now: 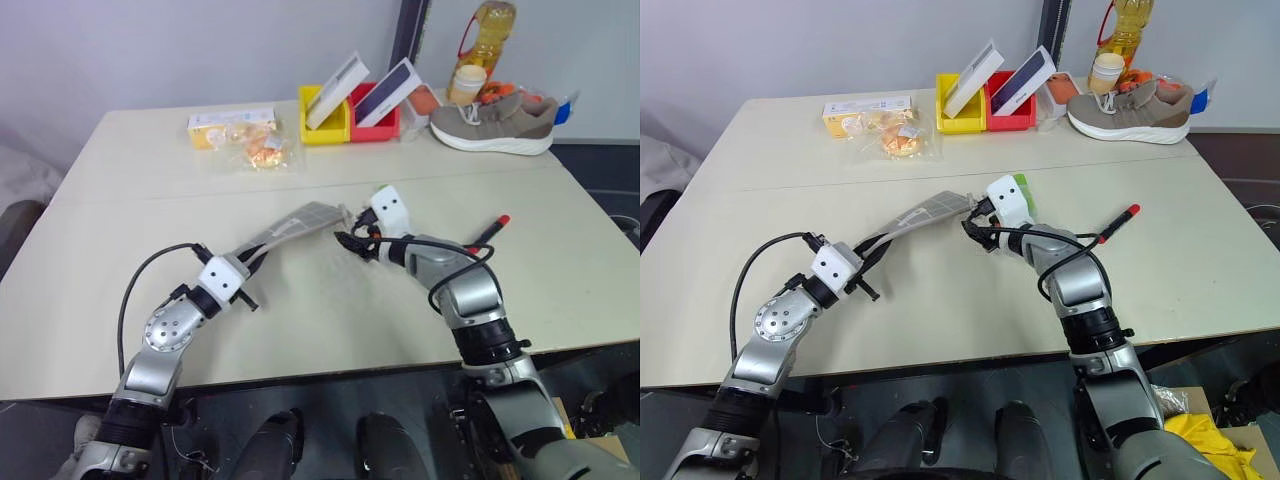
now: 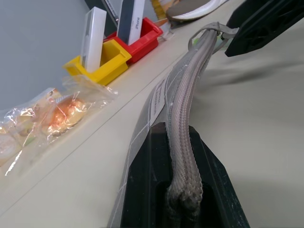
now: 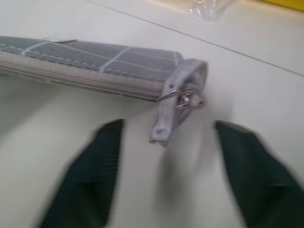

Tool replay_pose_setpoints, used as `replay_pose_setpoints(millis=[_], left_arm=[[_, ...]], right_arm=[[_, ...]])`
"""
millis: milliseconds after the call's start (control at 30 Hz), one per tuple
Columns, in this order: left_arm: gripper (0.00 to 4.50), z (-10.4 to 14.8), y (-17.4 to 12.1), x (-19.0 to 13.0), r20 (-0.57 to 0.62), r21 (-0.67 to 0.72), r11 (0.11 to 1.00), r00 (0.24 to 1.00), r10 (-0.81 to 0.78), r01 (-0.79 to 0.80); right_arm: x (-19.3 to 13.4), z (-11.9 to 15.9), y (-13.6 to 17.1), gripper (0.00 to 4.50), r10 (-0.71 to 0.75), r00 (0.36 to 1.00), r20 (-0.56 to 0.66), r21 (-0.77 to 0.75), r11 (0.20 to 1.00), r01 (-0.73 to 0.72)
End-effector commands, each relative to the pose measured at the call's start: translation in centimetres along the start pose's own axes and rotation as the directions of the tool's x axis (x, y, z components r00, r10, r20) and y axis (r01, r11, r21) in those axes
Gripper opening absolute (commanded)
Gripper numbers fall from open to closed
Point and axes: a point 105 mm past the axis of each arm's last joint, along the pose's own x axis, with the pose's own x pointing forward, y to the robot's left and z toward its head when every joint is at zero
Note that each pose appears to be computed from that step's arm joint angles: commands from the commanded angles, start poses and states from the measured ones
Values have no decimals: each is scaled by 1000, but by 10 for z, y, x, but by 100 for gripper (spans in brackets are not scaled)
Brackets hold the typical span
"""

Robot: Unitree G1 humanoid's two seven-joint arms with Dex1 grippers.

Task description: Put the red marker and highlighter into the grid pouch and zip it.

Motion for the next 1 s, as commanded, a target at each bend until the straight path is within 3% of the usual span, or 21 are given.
replay_pose_setpoints(millis=[33, 267, 333, 533, 1000], left_arm=[[0, 11, 5, 4, 42, 31, 999, 999, 6, -7], [0, 13, 4, 5, 49, 36, 999, 999, 6, -8], [0, 13, 4, 5, 51, 36, 999, 999, 8, -10], [0, 13, 1, 5, 49, 41, 999, 999, 5, -7], [0, 16, -11, 14, 56, 38, 999, 998, -24, 22]], right_arm=[[-6, 19, 2, 405, -5, 998, 61, -26, 1000, 6], [-4, 23, 0, 405, -18, 998, 57, 8, 1000, 18], [-3, 23, -1, 328, -23, 998, 56, 11, 1000, 22], [-2, 26, 1, 6, -13, 998, 60, 5, 1000, 13], [4, 41, 68, 2, 179, 983, 49, -142, 975, -171]])
